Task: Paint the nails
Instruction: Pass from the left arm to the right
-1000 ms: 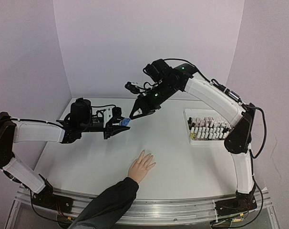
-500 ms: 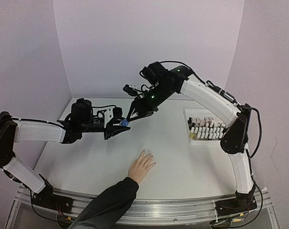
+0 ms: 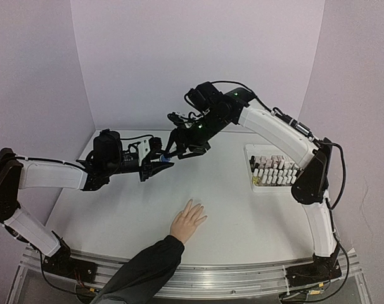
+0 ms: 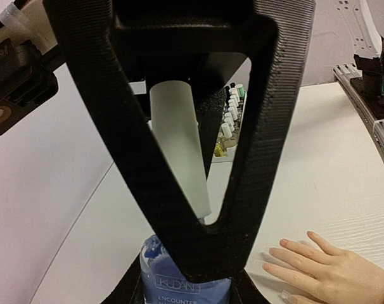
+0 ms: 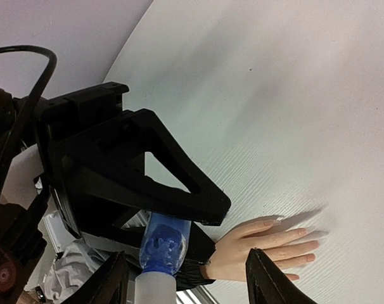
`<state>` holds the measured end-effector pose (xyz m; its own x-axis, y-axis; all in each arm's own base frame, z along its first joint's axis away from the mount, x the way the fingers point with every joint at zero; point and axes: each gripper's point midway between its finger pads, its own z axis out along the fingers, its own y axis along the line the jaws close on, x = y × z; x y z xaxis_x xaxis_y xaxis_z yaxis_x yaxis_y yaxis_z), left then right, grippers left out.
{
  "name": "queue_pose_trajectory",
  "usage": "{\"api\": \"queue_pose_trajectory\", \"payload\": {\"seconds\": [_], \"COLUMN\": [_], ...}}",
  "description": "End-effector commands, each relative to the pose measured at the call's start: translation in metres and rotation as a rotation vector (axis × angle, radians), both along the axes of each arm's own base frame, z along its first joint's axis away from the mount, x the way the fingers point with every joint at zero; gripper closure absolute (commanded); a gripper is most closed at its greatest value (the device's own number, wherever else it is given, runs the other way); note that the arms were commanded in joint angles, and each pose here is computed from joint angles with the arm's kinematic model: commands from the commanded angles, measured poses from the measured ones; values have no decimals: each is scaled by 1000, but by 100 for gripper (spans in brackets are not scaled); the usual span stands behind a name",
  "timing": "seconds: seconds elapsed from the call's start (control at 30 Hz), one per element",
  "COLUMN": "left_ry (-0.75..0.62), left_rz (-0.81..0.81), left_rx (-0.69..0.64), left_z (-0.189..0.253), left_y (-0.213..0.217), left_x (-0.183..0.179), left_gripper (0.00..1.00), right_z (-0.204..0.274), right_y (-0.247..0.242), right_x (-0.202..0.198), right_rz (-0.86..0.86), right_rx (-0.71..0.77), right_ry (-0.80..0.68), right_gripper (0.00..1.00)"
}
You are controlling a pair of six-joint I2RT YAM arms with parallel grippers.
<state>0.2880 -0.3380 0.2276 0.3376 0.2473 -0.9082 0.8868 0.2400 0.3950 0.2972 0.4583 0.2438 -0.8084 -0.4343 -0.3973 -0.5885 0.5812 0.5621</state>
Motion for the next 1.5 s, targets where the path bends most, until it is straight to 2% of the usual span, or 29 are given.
{"api": "queue_pose_trajectory", "payload": {"seconds": [0.0,0.17,0.33,0.67,0.83,1.13,1.3,1.4,1.47], "left_ry": [-51,-46,-48,-44,-46,-46,-50,-50,-49], "left_rz": [31,31,47,66,56,54,45,50,48], "left_rx": [-58,-54,-53,-57,-49,-50,-48,-52,-52], "left_z": [22,20,20,20,18,18,16,17,17], "left_y": [0,0,0,0,-1,-4,-5,-5,-5], "left_x": [6,6,9,15,13,15,11,11,11], "left_gripper": [100,100,100,100,100,100,100,100,100], "right_z": [24,27,16,-1,2,-4,-6,-9,-10], "right_y": [9,19,25,24,29,31,32,32,31], "right_x": [-1,1,-1,-3,1,8,12,14,16], "right_rz": [-57,-54,-51,-48,-48,-80,-98,-108,-118], "right_rx": [73,114,110,74,89,77,75,69,63], "right_ry": [30,21,62,79,65,63,60,59,53], "right_gripper": [40,44,57,57,70,73,82,97,100]}}
